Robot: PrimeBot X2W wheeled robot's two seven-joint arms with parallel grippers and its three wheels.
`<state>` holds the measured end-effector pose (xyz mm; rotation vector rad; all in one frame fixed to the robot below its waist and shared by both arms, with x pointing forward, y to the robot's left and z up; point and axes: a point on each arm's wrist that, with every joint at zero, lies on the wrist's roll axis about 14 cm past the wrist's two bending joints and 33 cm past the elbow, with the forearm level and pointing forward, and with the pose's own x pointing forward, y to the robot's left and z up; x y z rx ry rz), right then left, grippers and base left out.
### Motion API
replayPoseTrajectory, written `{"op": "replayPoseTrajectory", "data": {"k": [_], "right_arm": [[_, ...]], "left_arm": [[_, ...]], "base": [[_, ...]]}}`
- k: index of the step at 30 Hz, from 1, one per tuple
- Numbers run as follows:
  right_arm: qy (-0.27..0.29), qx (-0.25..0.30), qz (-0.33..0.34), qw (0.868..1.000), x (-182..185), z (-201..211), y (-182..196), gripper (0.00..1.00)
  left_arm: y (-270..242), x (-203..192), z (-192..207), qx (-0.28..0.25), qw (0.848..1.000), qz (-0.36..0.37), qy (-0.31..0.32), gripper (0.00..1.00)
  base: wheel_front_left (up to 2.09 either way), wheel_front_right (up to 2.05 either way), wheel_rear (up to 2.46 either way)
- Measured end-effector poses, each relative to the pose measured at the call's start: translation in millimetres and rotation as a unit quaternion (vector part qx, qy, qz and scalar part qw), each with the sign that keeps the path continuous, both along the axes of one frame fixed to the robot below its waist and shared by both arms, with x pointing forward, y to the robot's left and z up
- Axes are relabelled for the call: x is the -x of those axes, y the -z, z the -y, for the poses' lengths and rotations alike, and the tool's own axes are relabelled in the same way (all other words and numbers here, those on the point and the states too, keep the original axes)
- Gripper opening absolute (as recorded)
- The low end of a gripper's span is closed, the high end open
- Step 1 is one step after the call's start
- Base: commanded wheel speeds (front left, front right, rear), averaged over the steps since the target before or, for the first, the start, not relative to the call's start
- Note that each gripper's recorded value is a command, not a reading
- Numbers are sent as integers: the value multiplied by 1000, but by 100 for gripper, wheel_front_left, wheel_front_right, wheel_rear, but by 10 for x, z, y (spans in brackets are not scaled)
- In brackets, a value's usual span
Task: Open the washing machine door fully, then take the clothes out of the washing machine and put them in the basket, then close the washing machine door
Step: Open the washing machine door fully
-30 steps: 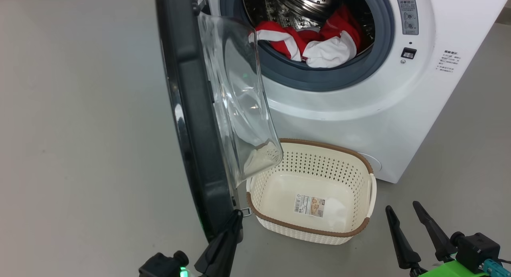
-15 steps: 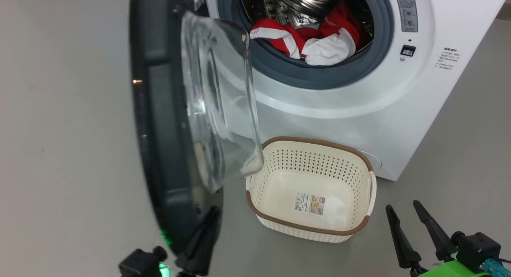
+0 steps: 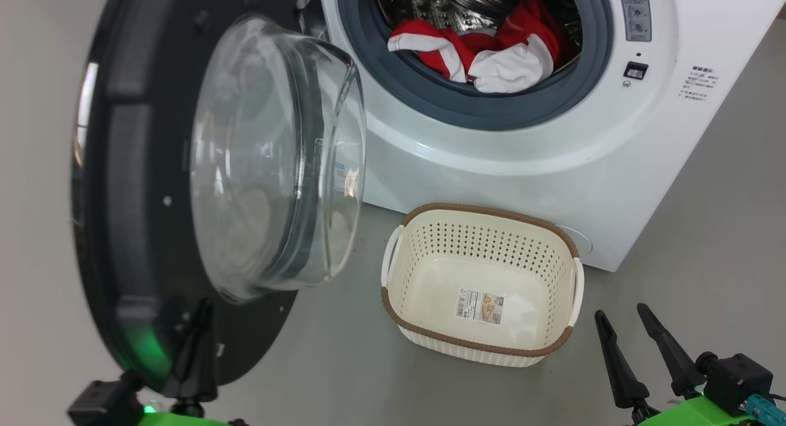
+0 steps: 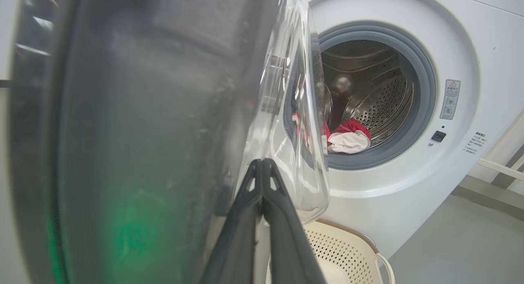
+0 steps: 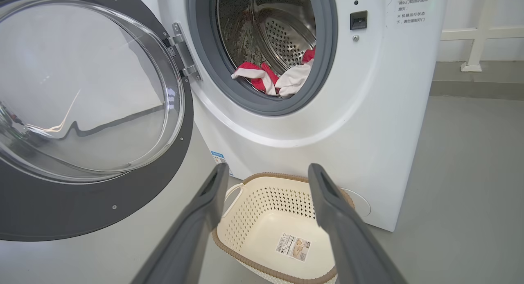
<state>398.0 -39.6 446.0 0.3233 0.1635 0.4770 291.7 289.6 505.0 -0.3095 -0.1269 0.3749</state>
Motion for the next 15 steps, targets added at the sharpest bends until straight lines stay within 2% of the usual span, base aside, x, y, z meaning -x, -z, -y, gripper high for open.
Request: {"op": "replayPoseTrajectory", "data": {"k": [5,15], "right_arm": [[2,0,-6,1000,-13,13,48,100],[12,-5,-9,1000,-98,49,79,100]], "left_arm": [[13,97,-306,-2,999,-5,-51,0],[-71,91,-730,-21,993,-3,-113,0]], "base": [[0,0,0],[0,0,0]]}}
